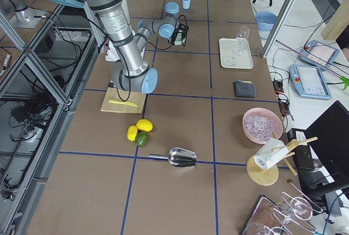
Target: Pour ice into bowl
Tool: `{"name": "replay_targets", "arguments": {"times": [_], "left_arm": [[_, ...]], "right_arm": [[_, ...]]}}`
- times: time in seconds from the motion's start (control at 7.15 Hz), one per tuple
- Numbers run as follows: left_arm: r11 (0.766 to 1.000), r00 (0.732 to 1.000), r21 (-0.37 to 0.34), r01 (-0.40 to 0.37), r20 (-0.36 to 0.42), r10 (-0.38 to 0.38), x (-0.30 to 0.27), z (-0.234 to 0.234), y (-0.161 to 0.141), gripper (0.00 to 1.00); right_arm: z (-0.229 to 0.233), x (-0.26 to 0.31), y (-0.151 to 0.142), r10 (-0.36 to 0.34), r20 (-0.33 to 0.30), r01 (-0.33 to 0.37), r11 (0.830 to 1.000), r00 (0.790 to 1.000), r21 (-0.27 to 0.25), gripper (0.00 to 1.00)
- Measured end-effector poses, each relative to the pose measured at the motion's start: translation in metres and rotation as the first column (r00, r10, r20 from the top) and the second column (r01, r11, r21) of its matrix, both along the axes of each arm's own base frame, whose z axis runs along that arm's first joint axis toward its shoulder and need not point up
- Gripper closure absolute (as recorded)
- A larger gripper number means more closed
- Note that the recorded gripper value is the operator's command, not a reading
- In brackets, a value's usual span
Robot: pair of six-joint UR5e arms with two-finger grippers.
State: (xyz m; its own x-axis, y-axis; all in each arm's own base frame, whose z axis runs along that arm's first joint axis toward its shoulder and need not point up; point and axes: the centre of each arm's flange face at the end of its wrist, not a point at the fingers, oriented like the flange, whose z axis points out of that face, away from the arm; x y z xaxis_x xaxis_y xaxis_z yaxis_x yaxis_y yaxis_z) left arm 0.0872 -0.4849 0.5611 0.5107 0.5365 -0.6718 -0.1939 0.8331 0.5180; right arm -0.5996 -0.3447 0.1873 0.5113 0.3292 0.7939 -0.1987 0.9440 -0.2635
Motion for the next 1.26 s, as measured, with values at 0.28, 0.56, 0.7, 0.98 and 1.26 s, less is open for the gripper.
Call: {"name": "replay_targets", "arguments": {"times": [0.28,0.56,0.7,0.98,1.26], "left_arm": [[0.998,1.000,0.061,0.006,0.000,-0.006,0.000,0.001,0.004,0.00],[0.993,1.000,0.118,0.021,0.003,-0.021,-0.003,0.004,0.010,0.00],[0.991,1.000,0.129,0.024,0.001,-0.024,-0.004,0.005,0.013,0.00],[0.994,0.999,0.107,0.037,-0.001,-0.037,-0.002,0.009,0.016,0.02],[0.995,0.997,0.063,0.077,-0.014,-0.076,0.007,0.007,0.019,0.04]], "right_arm": [[0.001,-0.029,0.001,0.021,0.009,-0.021,1.000,1.000,-0.001,1.00],[-0.006,-0.044,-0.003,0.026,0.030,-0.026,1.000,0.999,0.001,0.73],[-0.008,-0.047,-0.003,0.031,0.041,-0.031,1.000,0.999,-0.001,0.34],[-0.011,-0.048,-0.004,0.037,0.047,-0.037,0.999,0.998,-0.004,0.00],[-0.027,-0.026,-0.013,0.055,0.086,-0.055,0.998,0.995,0.007,0.00]]}}
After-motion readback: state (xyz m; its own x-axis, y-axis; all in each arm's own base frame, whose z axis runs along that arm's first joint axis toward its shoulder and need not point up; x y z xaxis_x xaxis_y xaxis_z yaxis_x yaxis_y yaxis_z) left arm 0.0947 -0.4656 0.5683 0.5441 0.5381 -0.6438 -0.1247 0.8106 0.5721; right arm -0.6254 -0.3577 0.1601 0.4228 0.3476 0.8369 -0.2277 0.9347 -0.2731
